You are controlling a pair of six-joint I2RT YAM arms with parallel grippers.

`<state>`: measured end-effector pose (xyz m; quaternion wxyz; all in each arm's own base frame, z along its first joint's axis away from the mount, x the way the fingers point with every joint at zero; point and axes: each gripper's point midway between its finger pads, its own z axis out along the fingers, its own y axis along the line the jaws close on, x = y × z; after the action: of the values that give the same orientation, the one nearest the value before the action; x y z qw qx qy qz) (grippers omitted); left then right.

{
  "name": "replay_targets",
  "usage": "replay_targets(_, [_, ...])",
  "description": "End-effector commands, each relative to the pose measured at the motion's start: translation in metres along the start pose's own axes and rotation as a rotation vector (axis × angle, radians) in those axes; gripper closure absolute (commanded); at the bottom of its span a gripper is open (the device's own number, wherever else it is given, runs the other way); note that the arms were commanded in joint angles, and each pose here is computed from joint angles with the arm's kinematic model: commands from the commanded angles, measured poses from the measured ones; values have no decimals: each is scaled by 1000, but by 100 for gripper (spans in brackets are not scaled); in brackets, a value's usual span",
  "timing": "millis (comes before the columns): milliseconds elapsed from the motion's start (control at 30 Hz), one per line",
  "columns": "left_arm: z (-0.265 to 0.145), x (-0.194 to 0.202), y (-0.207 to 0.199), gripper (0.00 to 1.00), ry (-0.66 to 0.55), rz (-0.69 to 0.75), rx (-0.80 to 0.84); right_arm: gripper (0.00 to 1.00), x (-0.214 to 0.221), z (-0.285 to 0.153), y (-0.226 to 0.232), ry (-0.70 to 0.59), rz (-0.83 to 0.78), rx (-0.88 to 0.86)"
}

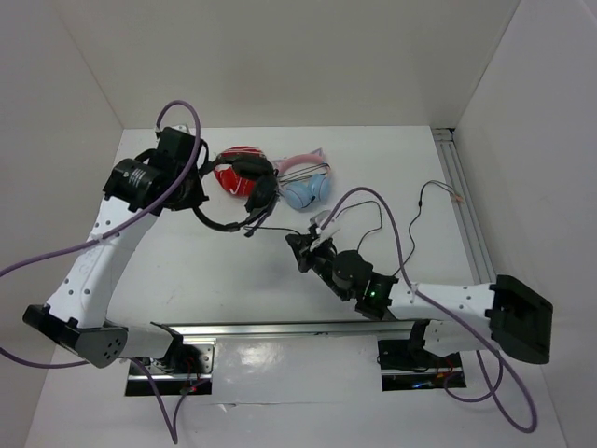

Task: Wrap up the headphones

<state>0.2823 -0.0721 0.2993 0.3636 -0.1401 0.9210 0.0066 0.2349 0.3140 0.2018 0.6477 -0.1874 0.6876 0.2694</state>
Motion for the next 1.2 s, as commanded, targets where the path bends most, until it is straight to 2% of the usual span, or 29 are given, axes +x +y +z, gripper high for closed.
replay_targets(0, [9,-10,-2,100,-58,3,-1,100,-58,-13,-14,12,-163,183])
replay_targets(33, [11,-6,-1,100,-49,7,-7,100,-46,-18,-15,63,-219,189])
replay_targets(67, [14,-6,-2,100,-50,7,-6,100,-74,-18,-8,36,-219,187])
replay_targets(100, [16,-3,-1,100,-42,11,-11,100,-71,-23,-5,90,-296,171])
replay_targets(167, [20,1,-4,100,-26,37,6,100,-96,-26,9,75,-324,140])
replay_targets(200, [22,3,-14,100,-18,48,56,100,-93,-27,9,113,-389,125])
replay_targets(433, [28,21,-45,100,31,184,165,100,-98,-21,37,208,-576,21])
replay_targets(500, [27,26,-53,100,41,230,204,100,-108,-22,38,199,-607,36])
replay_targets(733, [31,67,-73,100,137,387,279,100,-144,-29,16,173,-743,132])
replay_targets(867, [27,90,-86,100,157,457,350,100,-179,-30,-10,134,-739,213])
replay_targets(1167, [-7,137,-113,100,190,611,524,100,-191,-20,-51,154,-765,259])
